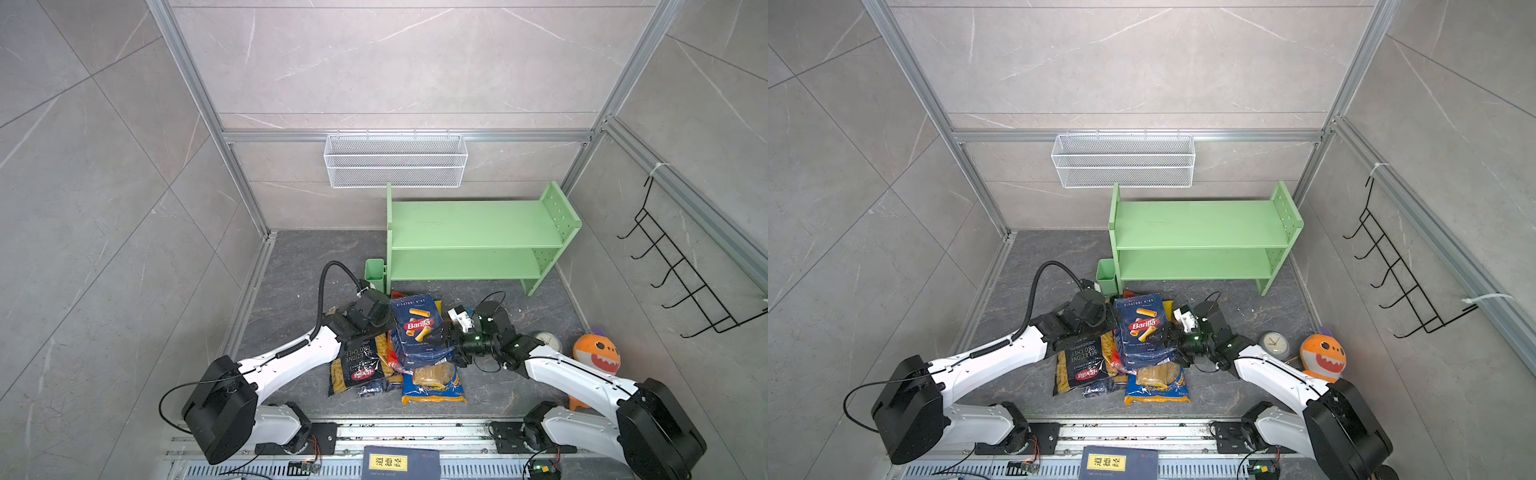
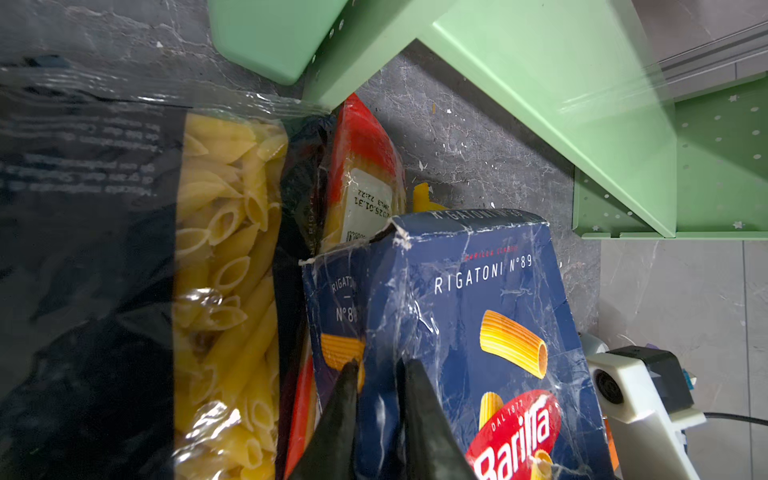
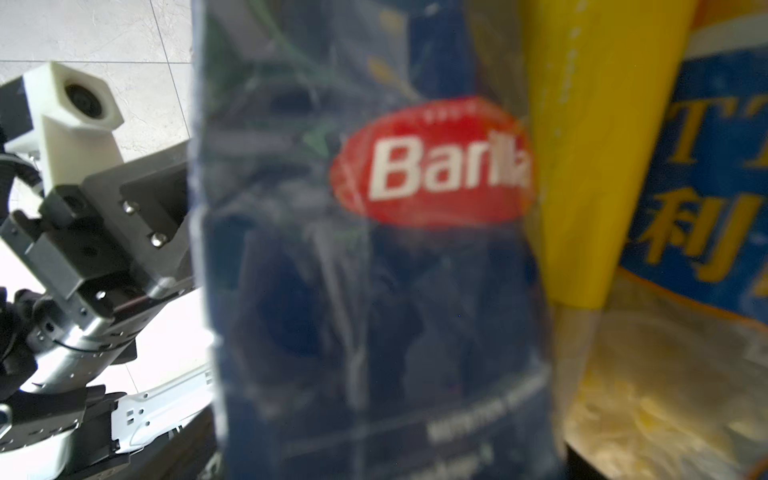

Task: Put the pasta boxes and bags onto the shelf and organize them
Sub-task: 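Grasp the top of the blue Barilla box with the right gripper, then lift the Barilla box upright with the right gripper while the left gripper draws back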

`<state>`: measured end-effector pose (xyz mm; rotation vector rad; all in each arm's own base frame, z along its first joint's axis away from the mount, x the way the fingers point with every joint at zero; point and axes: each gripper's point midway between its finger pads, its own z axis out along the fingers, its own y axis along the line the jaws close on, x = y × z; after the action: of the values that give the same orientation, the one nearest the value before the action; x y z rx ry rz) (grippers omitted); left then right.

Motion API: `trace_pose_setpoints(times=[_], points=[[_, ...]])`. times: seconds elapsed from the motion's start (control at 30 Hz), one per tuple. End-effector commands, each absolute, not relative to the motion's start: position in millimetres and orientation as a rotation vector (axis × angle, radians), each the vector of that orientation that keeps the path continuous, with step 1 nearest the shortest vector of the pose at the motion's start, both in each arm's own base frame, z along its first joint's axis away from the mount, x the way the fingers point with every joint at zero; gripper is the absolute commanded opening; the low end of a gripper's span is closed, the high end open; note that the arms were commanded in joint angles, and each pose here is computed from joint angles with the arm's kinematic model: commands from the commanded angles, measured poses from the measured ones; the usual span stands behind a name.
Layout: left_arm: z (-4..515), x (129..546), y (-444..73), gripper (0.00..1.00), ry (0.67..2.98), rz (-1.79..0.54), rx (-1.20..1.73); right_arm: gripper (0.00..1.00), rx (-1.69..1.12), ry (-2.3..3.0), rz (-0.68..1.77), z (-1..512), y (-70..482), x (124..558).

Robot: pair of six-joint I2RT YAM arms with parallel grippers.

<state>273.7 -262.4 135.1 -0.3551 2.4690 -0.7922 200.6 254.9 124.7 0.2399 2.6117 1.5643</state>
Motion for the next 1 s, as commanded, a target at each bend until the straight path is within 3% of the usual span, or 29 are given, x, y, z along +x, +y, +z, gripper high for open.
trace_pose_setpoints(times=[0.0,0.23,0.57,0.87,0.97], points=[[106,255,-269,0.17,2.593,-0.785,-0.327,0.83,0.165,2.592,1.578,143,258,197],[103,260,-283,0.17,2.605,-0.815,-0.296,0.69,0.114,2.580,1.498,151,249,197],[112,268,-309,0.18,2.593,-0.853,-0.233,0.65,0.063,2.553,1.451,170,238,196],[113,270,-327,0.18,2.596,-0.902,-0.193,0.68,0.066,2.535,1.496,173,243,207],[114,271,-329,0.18,2.594,-0.908,-0.189,0.62,0.068,2.528,1.498,175,245,213]])
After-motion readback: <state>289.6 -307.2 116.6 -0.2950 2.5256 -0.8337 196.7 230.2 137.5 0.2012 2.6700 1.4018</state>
